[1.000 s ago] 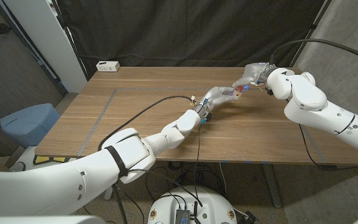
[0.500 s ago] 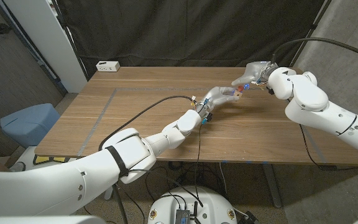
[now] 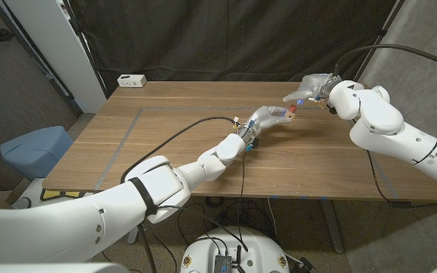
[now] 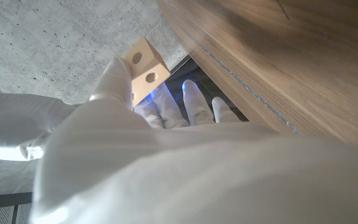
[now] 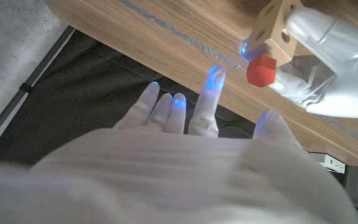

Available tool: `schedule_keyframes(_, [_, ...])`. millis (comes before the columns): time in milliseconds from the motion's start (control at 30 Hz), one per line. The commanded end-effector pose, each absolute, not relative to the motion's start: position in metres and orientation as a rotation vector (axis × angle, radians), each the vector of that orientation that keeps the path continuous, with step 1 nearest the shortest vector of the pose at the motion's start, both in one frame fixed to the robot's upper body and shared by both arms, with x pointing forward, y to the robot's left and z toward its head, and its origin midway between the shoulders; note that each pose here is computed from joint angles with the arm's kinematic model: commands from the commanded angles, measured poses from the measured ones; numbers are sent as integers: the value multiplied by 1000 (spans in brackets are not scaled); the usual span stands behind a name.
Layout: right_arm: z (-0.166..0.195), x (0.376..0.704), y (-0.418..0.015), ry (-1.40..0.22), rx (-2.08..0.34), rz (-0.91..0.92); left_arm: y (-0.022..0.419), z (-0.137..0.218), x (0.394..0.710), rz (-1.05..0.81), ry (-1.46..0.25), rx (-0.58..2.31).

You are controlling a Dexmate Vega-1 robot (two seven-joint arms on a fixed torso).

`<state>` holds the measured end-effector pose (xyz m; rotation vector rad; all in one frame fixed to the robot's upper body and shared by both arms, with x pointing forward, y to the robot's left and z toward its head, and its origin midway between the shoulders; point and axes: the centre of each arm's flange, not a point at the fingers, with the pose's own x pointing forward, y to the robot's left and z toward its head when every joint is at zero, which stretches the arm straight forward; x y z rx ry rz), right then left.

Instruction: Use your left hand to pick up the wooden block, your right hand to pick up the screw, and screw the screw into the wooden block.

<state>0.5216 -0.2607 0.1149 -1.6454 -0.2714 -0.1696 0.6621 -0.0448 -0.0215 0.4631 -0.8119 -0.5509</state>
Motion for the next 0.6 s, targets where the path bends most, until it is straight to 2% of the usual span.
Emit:
schedule_keyframes(33, [118, 522, -263, -258, -1629, -101, -45, -21, 665, -550, -796, 464])
schedule_keyframes(600, [120, 520, -266, -269, -1624, -22, -46, -19, 666, -549, -787, 466])
